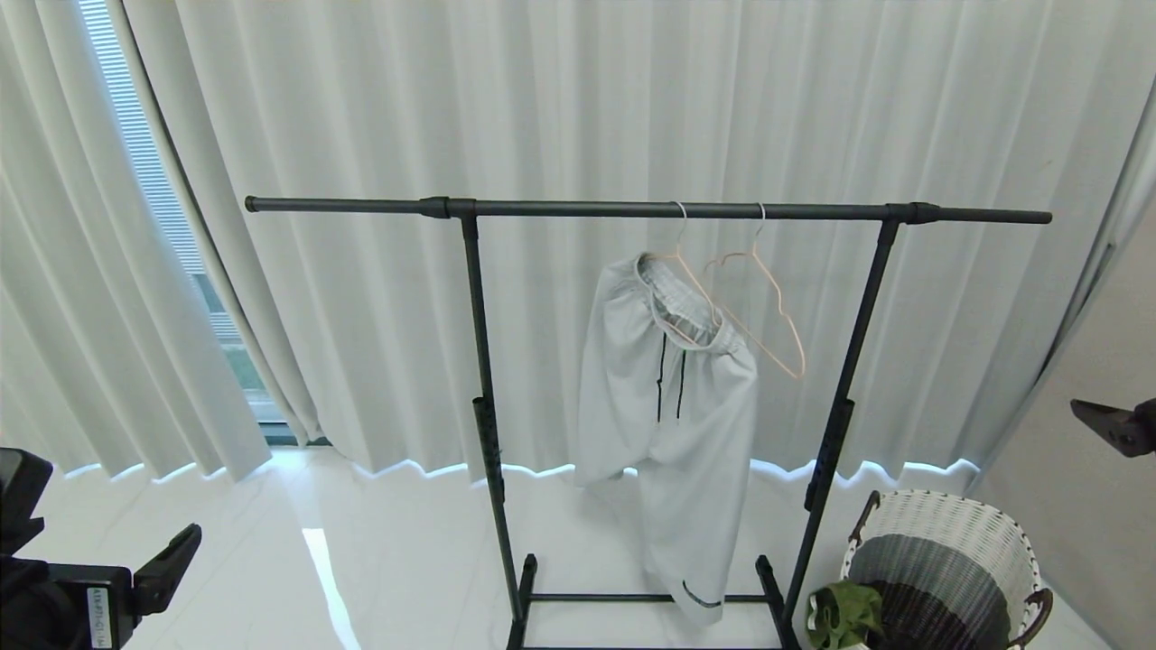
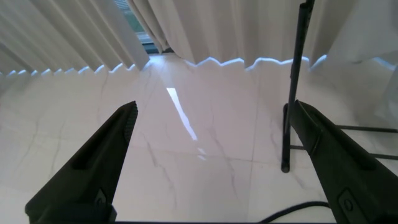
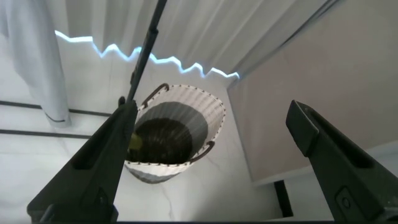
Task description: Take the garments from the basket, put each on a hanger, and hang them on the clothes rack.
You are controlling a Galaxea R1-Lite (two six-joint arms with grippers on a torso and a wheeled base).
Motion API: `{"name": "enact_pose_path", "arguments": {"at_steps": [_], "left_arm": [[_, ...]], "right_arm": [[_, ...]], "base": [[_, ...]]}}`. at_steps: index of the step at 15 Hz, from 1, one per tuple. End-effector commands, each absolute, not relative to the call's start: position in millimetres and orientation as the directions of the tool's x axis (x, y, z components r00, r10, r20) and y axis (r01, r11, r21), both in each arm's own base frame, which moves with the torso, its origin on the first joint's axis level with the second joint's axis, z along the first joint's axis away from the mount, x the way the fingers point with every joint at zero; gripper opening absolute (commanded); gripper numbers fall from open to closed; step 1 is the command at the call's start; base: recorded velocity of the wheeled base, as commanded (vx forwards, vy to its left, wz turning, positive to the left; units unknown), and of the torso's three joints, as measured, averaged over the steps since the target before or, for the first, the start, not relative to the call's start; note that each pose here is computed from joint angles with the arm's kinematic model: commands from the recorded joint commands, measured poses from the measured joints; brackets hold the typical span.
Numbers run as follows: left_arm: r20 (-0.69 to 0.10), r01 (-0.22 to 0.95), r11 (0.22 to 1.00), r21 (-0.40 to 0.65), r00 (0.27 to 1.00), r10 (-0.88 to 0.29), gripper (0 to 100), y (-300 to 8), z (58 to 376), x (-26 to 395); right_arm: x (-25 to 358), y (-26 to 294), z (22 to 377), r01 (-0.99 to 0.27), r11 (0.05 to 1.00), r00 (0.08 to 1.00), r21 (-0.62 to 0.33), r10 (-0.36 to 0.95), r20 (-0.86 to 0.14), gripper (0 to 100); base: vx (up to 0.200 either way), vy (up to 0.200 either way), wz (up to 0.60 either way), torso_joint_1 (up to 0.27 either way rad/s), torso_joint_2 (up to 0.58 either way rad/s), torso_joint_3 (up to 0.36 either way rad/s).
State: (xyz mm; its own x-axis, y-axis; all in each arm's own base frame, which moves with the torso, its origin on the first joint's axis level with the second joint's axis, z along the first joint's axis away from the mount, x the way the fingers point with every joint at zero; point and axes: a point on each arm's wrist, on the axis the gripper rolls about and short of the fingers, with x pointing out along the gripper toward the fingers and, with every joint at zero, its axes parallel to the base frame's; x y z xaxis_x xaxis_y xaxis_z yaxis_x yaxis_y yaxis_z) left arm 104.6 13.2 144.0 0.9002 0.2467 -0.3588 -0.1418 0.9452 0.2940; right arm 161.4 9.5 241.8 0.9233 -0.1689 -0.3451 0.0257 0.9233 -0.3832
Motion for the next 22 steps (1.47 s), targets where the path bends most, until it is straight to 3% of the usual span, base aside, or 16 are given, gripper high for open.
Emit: {"name": "enact_pose_path", "arguments": {"at_steps": [1,6,11,22], "left_arm": [[-0.358,-0.141,0.945,0.293,0.901,0.246,100,13,144,105],[-0.352,-0.131,0.947,0.294,0.906,0.235,100,12,145,104],[-0.358,-0.049,0.938,0.343,0.916,0.179,100,5,136,94],[-0.357,-0.033,0.939,0.343,0.920,0.163,100,4,137,95]], "right_arm": [[163,10,241,0.024,0.923,0.921,-0.384,-0.170,-0.351,100],[164,10,240,0.021,0.922,0.919,-0.386,-0.170,-0.356,100],[169,10,236,0.015,0.922,0.911,-0.387,-0.172,-0.374,100],[172,7,218,0.006,0.905,0.895,-0.425,-0.194,-0.401,100]], "base": [[0.000,0.000,0.00,-0.178,0.45,0.256],[0.000,0.000,0.00,-0.205,0.50,0.290],[0.000,0.000,0.00,-0.186,0.49,0.309],[0.000,0.000,0.00,-0.124,0.44,0.307]]}}
